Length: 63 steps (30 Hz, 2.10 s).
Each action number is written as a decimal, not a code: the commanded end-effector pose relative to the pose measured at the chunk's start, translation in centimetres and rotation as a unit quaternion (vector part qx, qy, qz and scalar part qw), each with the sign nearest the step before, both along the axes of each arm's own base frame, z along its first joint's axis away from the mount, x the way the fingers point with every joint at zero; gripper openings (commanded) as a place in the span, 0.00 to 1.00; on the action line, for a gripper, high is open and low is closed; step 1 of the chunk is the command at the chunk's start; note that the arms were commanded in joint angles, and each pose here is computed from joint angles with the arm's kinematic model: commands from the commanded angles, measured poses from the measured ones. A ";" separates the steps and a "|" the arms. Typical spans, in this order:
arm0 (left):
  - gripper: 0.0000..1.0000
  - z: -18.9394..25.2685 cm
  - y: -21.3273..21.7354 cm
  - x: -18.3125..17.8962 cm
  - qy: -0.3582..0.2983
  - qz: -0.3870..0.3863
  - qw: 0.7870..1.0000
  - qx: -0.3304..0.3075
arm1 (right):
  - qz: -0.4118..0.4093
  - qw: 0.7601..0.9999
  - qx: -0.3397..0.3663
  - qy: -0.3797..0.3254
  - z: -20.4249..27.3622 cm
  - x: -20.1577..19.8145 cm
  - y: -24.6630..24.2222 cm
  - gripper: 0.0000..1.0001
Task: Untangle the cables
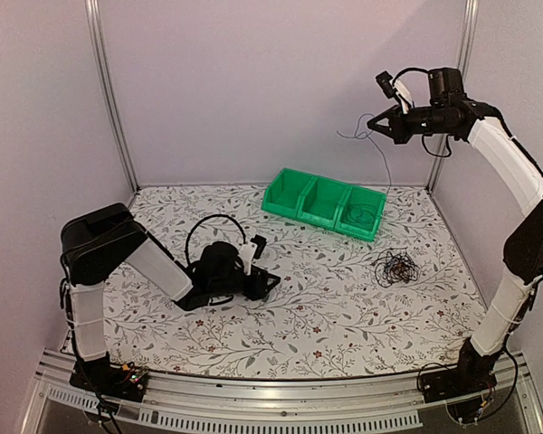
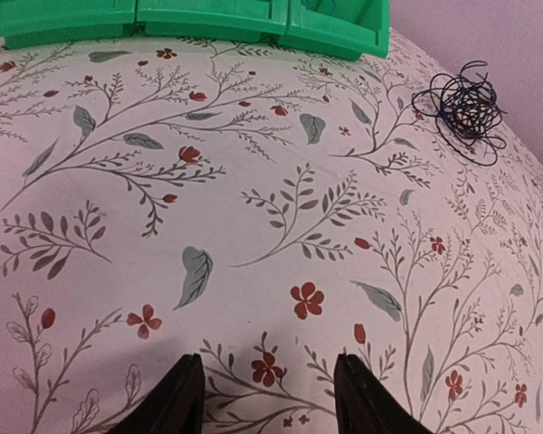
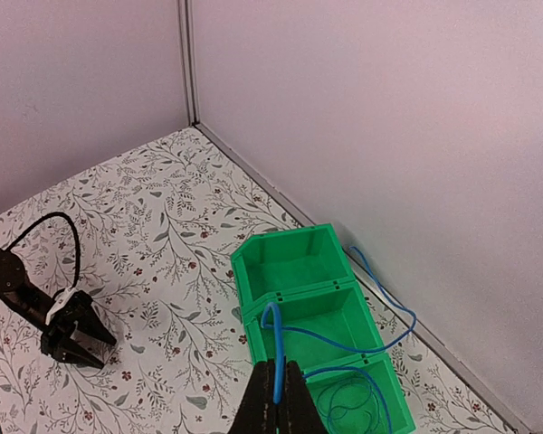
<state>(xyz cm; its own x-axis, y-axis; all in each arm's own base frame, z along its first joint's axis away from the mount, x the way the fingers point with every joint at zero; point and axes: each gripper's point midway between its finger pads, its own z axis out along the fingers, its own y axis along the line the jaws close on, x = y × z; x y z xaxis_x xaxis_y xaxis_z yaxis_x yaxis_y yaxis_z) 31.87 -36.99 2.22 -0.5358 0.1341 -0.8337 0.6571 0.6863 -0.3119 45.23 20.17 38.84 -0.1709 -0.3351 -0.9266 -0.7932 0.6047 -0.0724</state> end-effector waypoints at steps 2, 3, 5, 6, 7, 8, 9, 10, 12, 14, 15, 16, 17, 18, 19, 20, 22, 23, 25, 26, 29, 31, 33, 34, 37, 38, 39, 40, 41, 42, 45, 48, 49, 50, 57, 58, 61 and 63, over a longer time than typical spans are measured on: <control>0.48 0.9 0.3 -0.7 -0.011 -0.008 1.000 0.005 | -0.031 0.999 -0.017 -0.008 -1.2 2.8 -0.5 0.00; 0.48 1.0 0.2 -0.7 -0.011 -0.009 1.000 0.007 | -0.032 0.999 -0.019 -0.010 -1.3 2.9 -0.6 0.00; 0.48 1.2 0.2 -0.8 -0.013 -0.011 1.000 0.010 | -0.034 0.999 -0.021 -0.010 -1.5 3.3 -0.5 0.00; 0.48 1.3 0.2 -0.7 -0.014 -0.010 1.000 0.010 | -0.033 0.999 -0.022 -0.007 -1.7 3.5 -0.5 0.00; 0.48 1.4 0.2 -0.7 -0.016 -0.011 1.000 0.011 | -0.032 0.999 -0.021 -0.006 -1.8 3.6 -0.4 0.00; 0.47 1.5 0.2 -0.7 -0.016 -0.011 1.000 0.011 | -0.032 0.999 -0.021 -0.006 -1.8 3.8 -0.4 0.00; 0.47 1.5 0.2 -0.7 -0.017 -0.011 1.000 0.010 | -0.031 0.999 -0.021 -0.004 -2.0 4.0 -0.3 0.00; 0.47 1.6 0.1 -0.7 -0.017 -0.011 1.000 0.009 | -0.034 0.999 -0.022 -0.005 -2.0 4.2 -0.3 0.00; 0.47 1.6 -0.1 -0.8 -0.016 -0.014 1.000 0.007 | -0.042 0.999 -0.026 -0.003 -2.3 4.8 -0.4 0.00; 0.47 1.6 -0.2 -0.8 -0.016 -0.015 1.000 0.007 | -0.047 0.998 -0.030 -0.001 -2.7 5.3 -0.5 0.00; 0.47 1.6 -0.2 -0.8 -0.016 -0.015 1.000 0.008 | -0.049 0.998 -0.031 0.000 -2.8 5.5 -0.6 0.00; 0.47 1.6 -0.2 -0.8 -0.015 -0.015 1.000 0.008 | -0.051 0.998 -0.033 -0.001 -2.9 5.6 -0.6 0.00; 0.46 1.5 -0.2 -0.8 -0.015 -0.016 1.000 0.009 | -0.053 0.998 -0.034 -0.001 -2.9 5.7 -0.7 0.00; 0.47 1.5 -0.2 -0.8 -0.015 -0.016 1.000 0.010 | -0.056 0.998 -0.036 -0.002 -3.0 5.8 -0.8 0.00; 0.47 1.4 -0.3 -0.8 -0.015 -0.017 1.000 0.010 | -0.059 0.997 -0.040 -0.005 -3.0 5.9 -0.9 0.00; 0.47 1.3 -0.3 -0.7 -0.014 -0.016 1.000 0.011 | -0.063 0.997 -0.043 -0.006 -3.1 6.1 -1.0 0.00; 0.46 1.3 -0.4 -0.7 -0.014 -0.019 1.000 0.011 | -0.067 0.997 -0.048 -0.005 -3.4 6.3 -1.1 0.00; 0.46 1.3 -0.4 -0.7 -0.012 -0.018 1.000 0.012 | -0.069 0.996 -0.051 -0.003 -3.8 6.4 -1.2 0.00; 0.46 1.2 -0.5 -0.7 -0.012 -0.019 1.000 0.013 | -0.071 0.996 -0.056 0.004 -4.6 6.5 -1.3 0.00; 0.46 1.2 -0.4 -0.7 -0.012 -0.018 1.000 0.014 | -0.071 0.996 -0.059 0.006 -5.0 6.5 -1.3 0.00; 0.46 1.1 -0.5 -0.8 -0.011 -0.019 1.000 0.015 | -0.076 0.995 -0.069 0.012 -6.6 6.7 -1.6 0.00; 0.46 1.0 -0.5 -0.8 -0.010 -0.019 1.000 0.015 | -0.083 0.994 -0.077 0.010 -7.2 6.6 -2.0 0.00; 0.46 0.9 -0.4 -0.8 -0.009 -0.019 1.000 0.016 | -0.087 0.993 -0.084 0.012 -7.9 6.4 -2.3 0.00; 0.46 0.9 -0.4 -0.8 -0.008 -0.019 1.000 0.016 | -0.089 0.992 -0.086 0.014 -8.4 6.4 -2.6 0.00; 0.46 0.8 -0.6 -0.8 -0.007 -0.020 1.000 0.017 | -0.096 0.991 -0.090 0.018 -9.2 6.2 -3.3 0.00; 0.46 0.8 -0.6 -0.7 -0.006 -0.021 1.000 0.017 | -0.099 0.991 -0.090 0.021 -9.5 6.1 -3.6 0.00; 0.46 0.8 -0.7 -0.7 -0.005 -0.022 1.000 0.017 | -0.100 0.991 -0.091 0.024 -9.9 6.0 -3.8 0.00; 0.46 0.8 -0.7 -0.7 -0.004 -0.022 1.000 0.017 | -0.101 0.990 -0.091 0.025 -10.1 5.8 -4.1 0.00; 0.46 0.7 -0.8 -0.7 -0.004 -0.022 1.000 0.018 | -0.102 0.990 -0.092 0.028 -10.4 5.6 -4.2 0.00; 0.46 0.7 -0.8 -0.7 -0.004 -0.023 1.000 0.018 | -0.103 0.990 -0.093 0.030 -10.7 5.5 -4.3 0.00; 0.46 0.6 -0.8 -0.7 -0.002 -0.022 1.000 0.019 | -0.106 0.989 -0.098 0.037 -11.7 5.2 -4.7 0.00; 0.46 0.6 -0.7 -0.8 0.001 -0.021 1.000 0.019 | -0.109 0.988 -0.100 0.043 -12.4 5.1 -5.0 0.00; 0.46 0.6 -0.7 -0.7 0.001 -0.020 1.000 0.018 | -0.111 0.988 -0.101 0.045 -12.6 5.1 -5.2 0.00; 0.46 0.5 -0.7 -0.8 0.002 -0.021 1.000 0.019 | -0.113 0.987 -0.102 0.046 -12.7 5.2 -5.3 0.00; 0.46 0.5 -0.5 -0.8 0.003 -0.019 1.000 0.023 | -0.116 0.984 -0.113 0.070 -15.1 5.2 -5.6 0.00; 0.46 0.4 -0.5 -0.8 0.005 -0.018 1.000 0.023 | -0.117 0.983 -0.117 0.076 -15.7 5.3 -5.7 0.00; 0.46 0.4 -0.5 -0.9 0.006 -0.019 0.999 0.026 | -0.121 0.980 -0.129 0.091 -17.4 5.5 -5.9 0.00; 0.46 0.4 -0.5 -0.8 0.006 -0.020 0.999 0.029 | -0.119 0.979 -0.130 0.098 -18.0 5.3 -6.0 0.00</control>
<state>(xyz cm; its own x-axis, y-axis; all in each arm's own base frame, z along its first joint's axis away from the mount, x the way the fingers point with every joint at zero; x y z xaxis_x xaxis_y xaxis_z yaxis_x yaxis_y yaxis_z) 31.14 -36.95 2.39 -0.5450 0.1900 -0.8166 0.6694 0.6851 -0.2874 50.42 14.86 22.73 -0.4096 -0.4724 -0.7804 -0.6551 0.7477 -0.1088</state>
